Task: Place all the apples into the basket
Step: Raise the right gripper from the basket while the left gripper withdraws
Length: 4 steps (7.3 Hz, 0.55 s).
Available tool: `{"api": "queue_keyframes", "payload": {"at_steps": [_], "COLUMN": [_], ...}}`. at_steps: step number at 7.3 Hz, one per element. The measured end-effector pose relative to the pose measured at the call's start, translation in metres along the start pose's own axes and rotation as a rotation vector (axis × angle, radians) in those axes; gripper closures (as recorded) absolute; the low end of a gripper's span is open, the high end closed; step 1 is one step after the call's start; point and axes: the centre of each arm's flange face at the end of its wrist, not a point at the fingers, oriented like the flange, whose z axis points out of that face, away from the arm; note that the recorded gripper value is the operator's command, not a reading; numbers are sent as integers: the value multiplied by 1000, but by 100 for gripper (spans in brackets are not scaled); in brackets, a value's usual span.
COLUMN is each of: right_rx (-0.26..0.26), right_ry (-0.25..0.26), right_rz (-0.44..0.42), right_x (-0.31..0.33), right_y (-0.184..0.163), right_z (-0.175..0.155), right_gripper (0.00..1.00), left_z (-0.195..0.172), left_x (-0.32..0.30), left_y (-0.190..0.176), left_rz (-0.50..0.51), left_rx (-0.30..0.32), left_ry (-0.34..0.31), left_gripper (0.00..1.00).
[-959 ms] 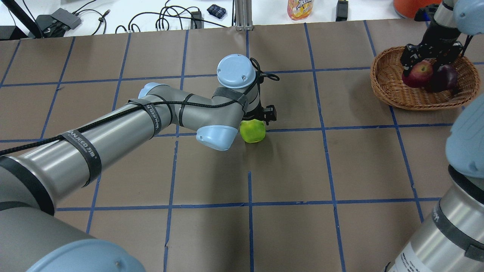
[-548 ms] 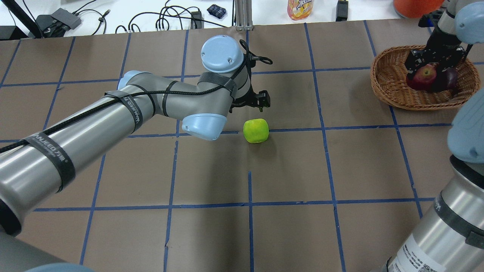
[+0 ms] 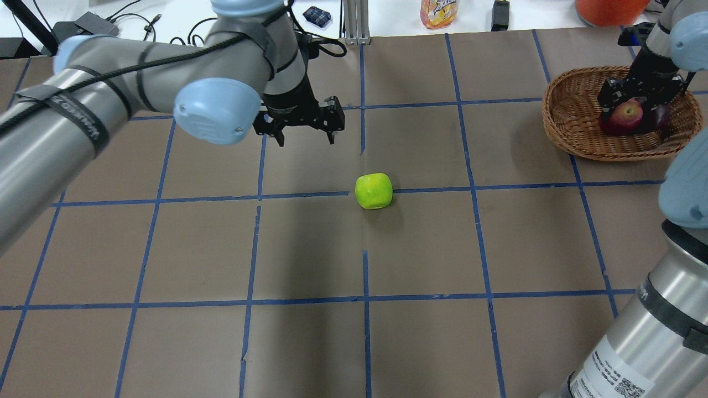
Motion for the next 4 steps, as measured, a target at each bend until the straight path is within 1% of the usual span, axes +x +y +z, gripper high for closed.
{"api": "queue_keyframes", "payload": {"at_steps": [1, 3, 4], "right_rx": [-1, -2, -1], "right_ry": [-1, -1, -2], "right_rz": [5, -3, -7], "right_x": [5, 13, 15], "right_y": [0, 2, 3], "right_z": [2, 2, 0], "right_gripper": [0, 0, 0], "left_z": [-23, -56, -69], "left_x": [-21, -55, -66], "left_y": [11, 33, 41], "left_rz": [3, -15, -15], "left_rx": [-22, -45, -41], "left_ry": [-4, -6, -4], "left_gripper": [0, 0, 0]}}
